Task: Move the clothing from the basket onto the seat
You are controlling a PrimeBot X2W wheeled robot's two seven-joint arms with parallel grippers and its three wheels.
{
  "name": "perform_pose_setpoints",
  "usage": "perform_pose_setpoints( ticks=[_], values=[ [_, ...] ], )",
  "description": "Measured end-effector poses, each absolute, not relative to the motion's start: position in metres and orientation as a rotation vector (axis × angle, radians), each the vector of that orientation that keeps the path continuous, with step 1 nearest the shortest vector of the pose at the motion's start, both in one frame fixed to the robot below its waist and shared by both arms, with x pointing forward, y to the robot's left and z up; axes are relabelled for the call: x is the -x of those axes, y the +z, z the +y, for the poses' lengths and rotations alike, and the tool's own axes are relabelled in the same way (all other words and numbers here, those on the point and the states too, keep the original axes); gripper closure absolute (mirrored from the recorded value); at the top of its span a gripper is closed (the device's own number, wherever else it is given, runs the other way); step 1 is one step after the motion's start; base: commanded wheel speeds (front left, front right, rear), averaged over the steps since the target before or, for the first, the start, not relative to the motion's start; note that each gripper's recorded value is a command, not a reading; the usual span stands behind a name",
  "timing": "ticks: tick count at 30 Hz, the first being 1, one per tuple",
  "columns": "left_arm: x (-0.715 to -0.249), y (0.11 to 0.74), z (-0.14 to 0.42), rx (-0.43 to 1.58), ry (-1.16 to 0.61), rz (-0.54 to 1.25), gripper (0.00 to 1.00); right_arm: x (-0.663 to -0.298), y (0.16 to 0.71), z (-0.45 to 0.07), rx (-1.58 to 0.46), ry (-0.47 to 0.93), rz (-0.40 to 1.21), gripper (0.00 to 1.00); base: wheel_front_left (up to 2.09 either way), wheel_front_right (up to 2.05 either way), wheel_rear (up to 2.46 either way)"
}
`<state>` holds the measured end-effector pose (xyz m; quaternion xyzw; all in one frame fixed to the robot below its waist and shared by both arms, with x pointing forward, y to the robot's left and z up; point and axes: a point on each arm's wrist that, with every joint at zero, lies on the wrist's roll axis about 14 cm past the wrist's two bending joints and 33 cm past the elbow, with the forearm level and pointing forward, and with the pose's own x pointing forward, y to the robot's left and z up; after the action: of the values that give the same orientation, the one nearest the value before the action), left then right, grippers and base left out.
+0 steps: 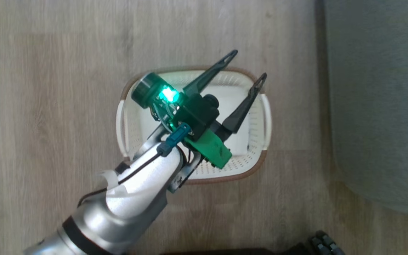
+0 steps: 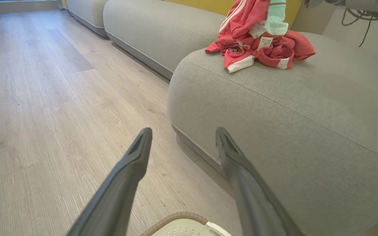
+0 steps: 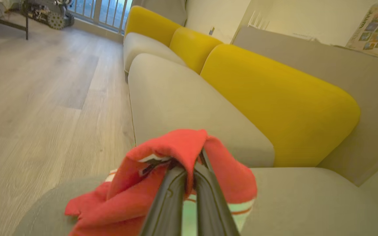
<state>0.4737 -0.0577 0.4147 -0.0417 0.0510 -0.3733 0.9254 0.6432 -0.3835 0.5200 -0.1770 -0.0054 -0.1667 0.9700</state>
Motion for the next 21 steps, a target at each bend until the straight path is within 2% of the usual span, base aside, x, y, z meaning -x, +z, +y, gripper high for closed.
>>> perform_pose_setpoints(
  ticks=[5, 10, 11, 13, 14, 21],
  values=[
    [-0.478, 0.399, -0.047, 0.086, -0.739, 0.132, 0.00, -0.649, 0.457, -0.372, 0.334, -0.322, 0.114, 1.00, 0.00, 0.00, 0.00],
    [-0.480, 0.395, -0.047, 0.084, -0.733, 0.139, 0.00, -0.644, 0.437, -0.368, 0.326, -0.319, 0.167, 1.00, 0.00, 0.00, 0.00],
    [-0.480, 0.396, -0.049, 0.086, -0.738, 0.136, 0.00, -0.643, 0.438, -0.369, 0.326, -0.321, 0.166, 0.94, 0.00, 0.00, 0.00],
    [-0.481, 0.399, -0.053, 0.087, -0.748, 0.123, 0.00, -0.641, 0.442, -0.367, 0.323, -0.320, 0.159, 0.51, 0.00, 0.00, 0.00],
    [-0.483, 0.402, -0.055, 0.087, -0.752, 0.114, 0.00, -0.641, 0.445, -0.365, 0.323, -0.316, 0.153, 0.00, 0.00, 0.00, 0.00],
    [-0.483, 0.420, -0.060, 0.095, -0.758, 0.079, 0.00, -0.624, 0.460, -0.360, 0.322, -0.300, 0.125, 0.00, 0.00, 0.00, 0.00]
  ],
)
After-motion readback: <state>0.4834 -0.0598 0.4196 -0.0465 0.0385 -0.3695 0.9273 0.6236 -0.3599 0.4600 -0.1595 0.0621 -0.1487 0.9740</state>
